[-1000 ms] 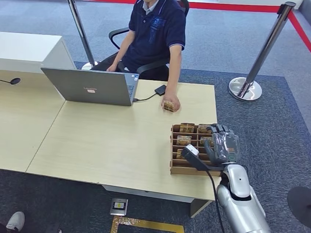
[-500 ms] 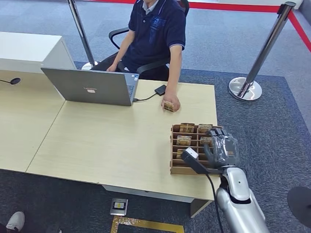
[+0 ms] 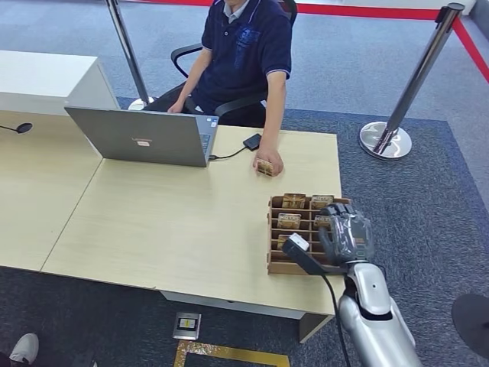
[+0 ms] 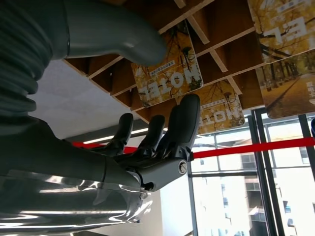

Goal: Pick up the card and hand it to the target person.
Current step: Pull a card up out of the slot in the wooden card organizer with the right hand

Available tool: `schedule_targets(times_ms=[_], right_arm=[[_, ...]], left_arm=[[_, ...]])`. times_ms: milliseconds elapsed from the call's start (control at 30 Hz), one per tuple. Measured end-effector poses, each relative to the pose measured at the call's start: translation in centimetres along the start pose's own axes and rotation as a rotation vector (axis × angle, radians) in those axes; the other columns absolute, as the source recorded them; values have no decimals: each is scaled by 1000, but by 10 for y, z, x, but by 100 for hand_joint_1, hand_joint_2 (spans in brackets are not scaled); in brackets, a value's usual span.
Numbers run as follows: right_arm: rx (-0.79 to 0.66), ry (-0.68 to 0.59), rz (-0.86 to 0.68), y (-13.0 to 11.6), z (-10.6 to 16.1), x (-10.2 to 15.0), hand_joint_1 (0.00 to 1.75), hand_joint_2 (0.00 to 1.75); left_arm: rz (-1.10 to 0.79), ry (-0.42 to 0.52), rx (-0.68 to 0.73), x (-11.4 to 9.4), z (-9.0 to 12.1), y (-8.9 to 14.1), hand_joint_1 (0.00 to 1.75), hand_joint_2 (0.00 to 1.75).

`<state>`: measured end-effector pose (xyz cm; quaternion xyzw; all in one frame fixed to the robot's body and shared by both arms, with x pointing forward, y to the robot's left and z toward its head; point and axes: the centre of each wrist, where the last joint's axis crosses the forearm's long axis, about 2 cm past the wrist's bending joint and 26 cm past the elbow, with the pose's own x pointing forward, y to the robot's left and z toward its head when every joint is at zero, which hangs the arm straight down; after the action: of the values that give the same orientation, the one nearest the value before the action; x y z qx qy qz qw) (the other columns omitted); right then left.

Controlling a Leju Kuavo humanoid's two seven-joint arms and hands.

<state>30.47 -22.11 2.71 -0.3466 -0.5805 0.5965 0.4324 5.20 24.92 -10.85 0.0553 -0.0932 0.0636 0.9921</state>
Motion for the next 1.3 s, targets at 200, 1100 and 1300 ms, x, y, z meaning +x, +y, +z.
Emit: schedule_targets(times_ms=[200, 1100, 1300], right_arm=[[-7, 5, 0, -1, -2, -2, 85, 175], [-75, -33, 57, -9, 12, -5, 175, 175], [-127, -117, 76, -28, 21, -6, 175, 175]], left_arm=[[1, 2, 0, 0, 0, 0, 0, 0], [-2, -3, 1, -1, 0, 1, 0, 0], [1, -10, -3, -2, 0, 0, 0, 0]])
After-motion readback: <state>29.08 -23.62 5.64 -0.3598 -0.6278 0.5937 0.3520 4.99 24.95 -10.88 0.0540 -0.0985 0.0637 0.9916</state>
